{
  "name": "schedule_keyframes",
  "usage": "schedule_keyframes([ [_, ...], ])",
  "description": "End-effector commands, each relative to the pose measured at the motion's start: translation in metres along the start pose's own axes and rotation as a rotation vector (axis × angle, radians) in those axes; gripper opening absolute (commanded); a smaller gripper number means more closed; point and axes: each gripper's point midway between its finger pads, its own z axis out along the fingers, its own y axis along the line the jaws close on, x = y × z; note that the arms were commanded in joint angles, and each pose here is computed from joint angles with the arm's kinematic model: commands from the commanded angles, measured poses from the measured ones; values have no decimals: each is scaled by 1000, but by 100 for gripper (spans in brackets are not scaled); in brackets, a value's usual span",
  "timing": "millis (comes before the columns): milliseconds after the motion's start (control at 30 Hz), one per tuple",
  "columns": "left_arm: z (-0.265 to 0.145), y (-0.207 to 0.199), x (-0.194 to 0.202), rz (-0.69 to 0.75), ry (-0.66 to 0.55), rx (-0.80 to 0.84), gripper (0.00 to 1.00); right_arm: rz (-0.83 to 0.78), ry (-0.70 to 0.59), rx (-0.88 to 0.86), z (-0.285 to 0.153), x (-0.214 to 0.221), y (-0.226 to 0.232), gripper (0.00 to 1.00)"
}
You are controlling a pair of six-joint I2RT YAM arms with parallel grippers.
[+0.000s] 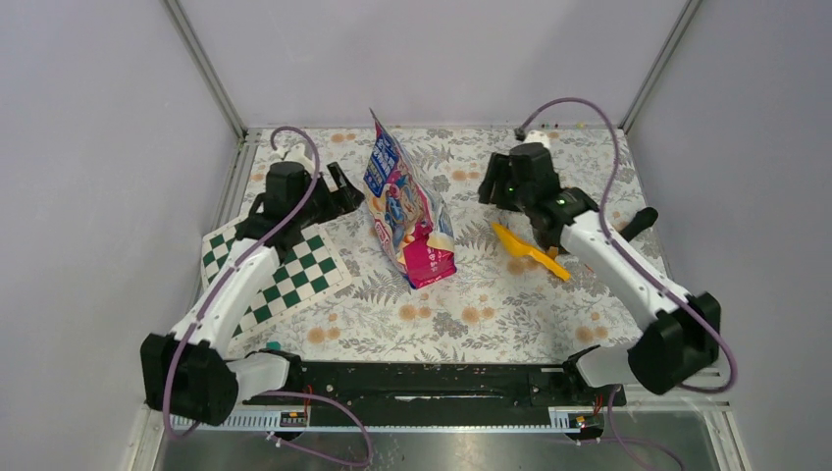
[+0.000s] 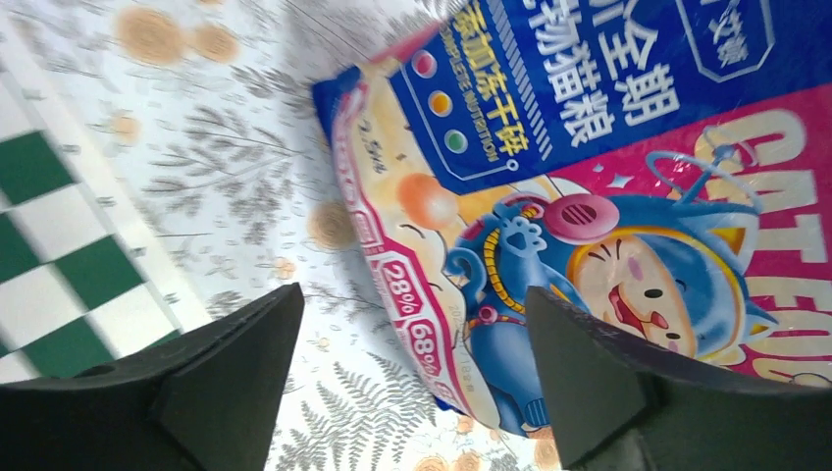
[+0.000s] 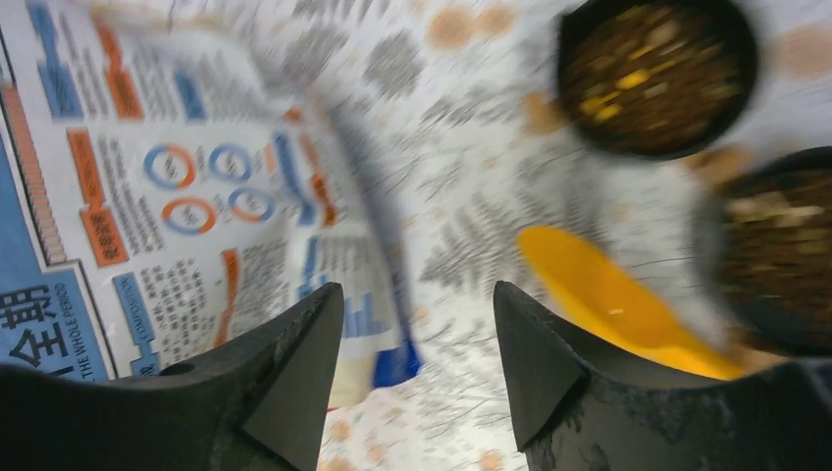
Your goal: Serve the pet food
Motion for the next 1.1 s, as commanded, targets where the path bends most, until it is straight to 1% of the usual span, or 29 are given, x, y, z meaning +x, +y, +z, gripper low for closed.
schedule_keyframes([
  [0, -45, 23, -33, -16, -137, -214, 90, -112, -237, 291, -57, -58, -64, 68],
  [100, -65, 20, -39, -13, -191, -210, 97, -138, -321, 385, -89, -74, -85, 73],
  [200, -87, 10, -44, 18, -242, -163, 97, -134, -389, 461, -117, -83, -100, 78],
  [333, -117, 9, -48, 23, -294, -175, 99, -97, -480, 517, -150, -91, -112, 90],
  [367, -124, 10, -49, 25, -307, -180, 99, -83, -502, 525, -157, -93, -115, 96],
  [400, -130, 11, -49, 27, -315, -189, 99, -66, -527, 537, -165, -95, -117, 99],
  [500, -150, 15, -50, 35, -347, -216, 99, -16, -584, 541, -184, -98, -121, 99],
  [633, -171, 18, -50, 39, -382, -241, 99, 31, -639, 495, -205, -97, -120, 99],
  [767, -189, 16, -51, 44, -413, -233, 99, 61, -681, 464, -227, -93, -123, 100],
  [933, -204, 11, -50, 47, -428, -210, 99, 90, -717, 467, -254, -86, -132, 100],
  [1067, -213, 9, -46, 39, -423, -202, 99, 108, -706, 466, -267, -74, -138, 99],
])
